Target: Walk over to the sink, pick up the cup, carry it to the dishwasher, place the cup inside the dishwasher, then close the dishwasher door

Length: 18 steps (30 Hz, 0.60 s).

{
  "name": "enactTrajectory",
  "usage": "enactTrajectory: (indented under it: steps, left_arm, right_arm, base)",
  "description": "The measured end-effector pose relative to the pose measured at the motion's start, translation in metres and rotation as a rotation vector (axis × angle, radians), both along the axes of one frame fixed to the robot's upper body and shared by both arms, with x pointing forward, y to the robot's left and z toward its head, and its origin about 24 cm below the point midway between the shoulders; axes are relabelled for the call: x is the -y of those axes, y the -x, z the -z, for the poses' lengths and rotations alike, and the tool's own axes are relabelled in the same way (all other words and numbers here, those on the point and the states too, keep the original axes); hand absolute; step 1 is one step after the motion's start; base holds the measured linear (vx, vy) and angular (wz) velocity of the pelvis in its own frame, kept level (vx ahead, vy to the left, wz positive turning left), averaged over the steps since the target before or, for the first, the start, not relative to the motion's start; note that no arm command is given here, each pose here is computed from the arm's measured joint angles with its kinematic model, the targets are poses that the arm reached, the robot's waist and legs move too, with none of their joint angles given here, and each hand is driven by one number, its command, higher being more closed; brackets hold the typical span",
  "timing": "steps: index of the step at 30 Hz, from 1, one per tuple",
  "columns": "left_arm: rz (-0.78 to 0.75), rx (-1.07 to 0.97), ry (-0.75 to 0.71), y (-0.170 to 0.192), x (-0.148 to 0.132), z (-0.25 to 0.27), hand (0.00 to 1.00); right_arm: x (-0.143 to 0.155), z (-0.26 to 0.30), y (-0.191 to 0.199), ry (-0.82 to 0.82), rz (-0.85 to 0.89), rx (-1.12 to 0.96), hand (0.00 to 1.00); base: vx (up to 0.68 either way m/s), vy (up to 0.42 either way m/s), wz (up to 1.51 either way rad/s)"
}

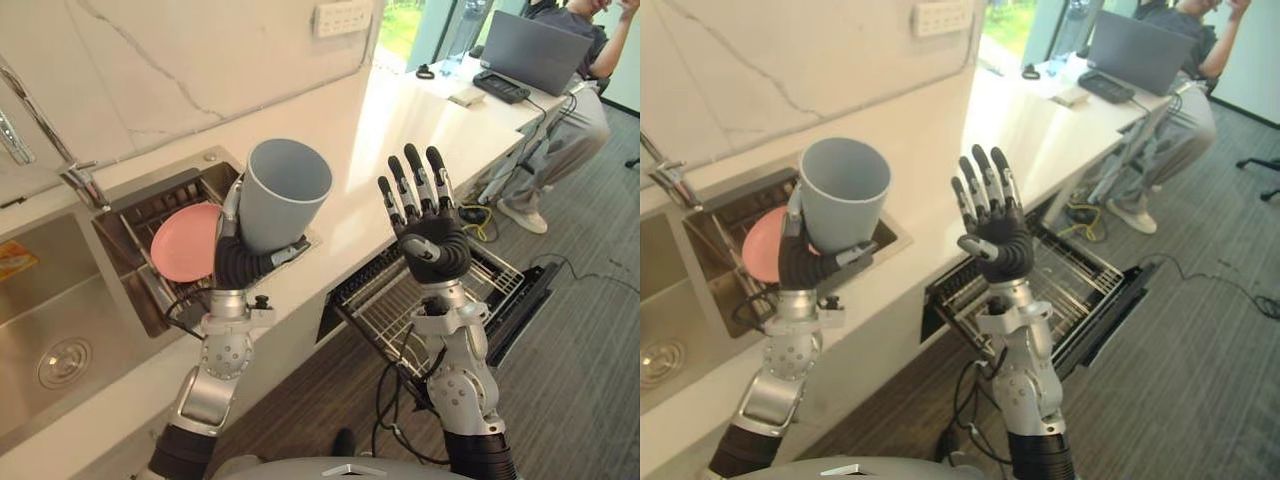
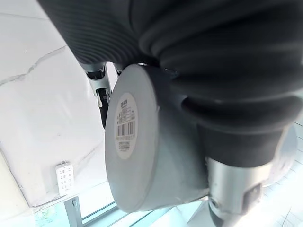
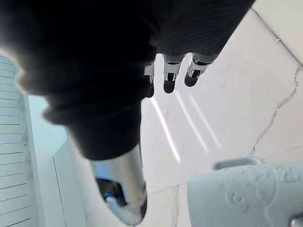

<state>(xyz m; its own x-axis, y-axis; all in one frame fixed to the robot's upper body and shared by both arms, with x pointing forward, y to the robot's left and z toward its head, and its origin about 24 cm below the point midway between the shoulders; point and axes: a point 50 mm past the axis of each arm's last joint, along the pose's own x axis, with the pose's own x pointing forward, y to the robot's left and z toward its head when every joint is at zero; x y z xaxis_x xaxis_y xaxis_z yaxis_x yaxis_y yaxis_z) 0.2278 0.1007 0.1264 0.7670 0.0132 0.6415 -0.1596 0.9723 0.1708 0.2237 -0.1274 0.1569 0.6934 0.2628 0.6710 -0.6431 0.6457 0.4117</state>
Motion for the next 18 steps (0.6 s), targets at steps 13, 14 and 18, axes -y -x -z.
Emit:
enactTrajectory:
  steps: [13, 14, 18]
  left_arm:
    - [-0.051, 0.038, -0.119, 0.003, 0.03, 0.005, 1.0]
    - [-0.046, 0.038, -0.119, 0.003, 0.032, 0.005, 1.0]
    - [-0.053, 0.034, -0.133, 0.003, 0.035, 0.008, 1.0]
  right_arm:
    - [-0.041, 0.008, -0.001, 0.002, -0.046, -0.159, 0.0]
    - [-0.042, 0.01, -0.002, 0.002, -0.045, -0.174, 0.0]
    - [-0.051, 0.013, 0.0, 0.033, -0.039, -0.208, 0.0]
  base:
    - [-0.02, -0.015, -0.02]
    - [0.0, 0.0, 0.0]
    - [0.0, 0.0, 0.0]
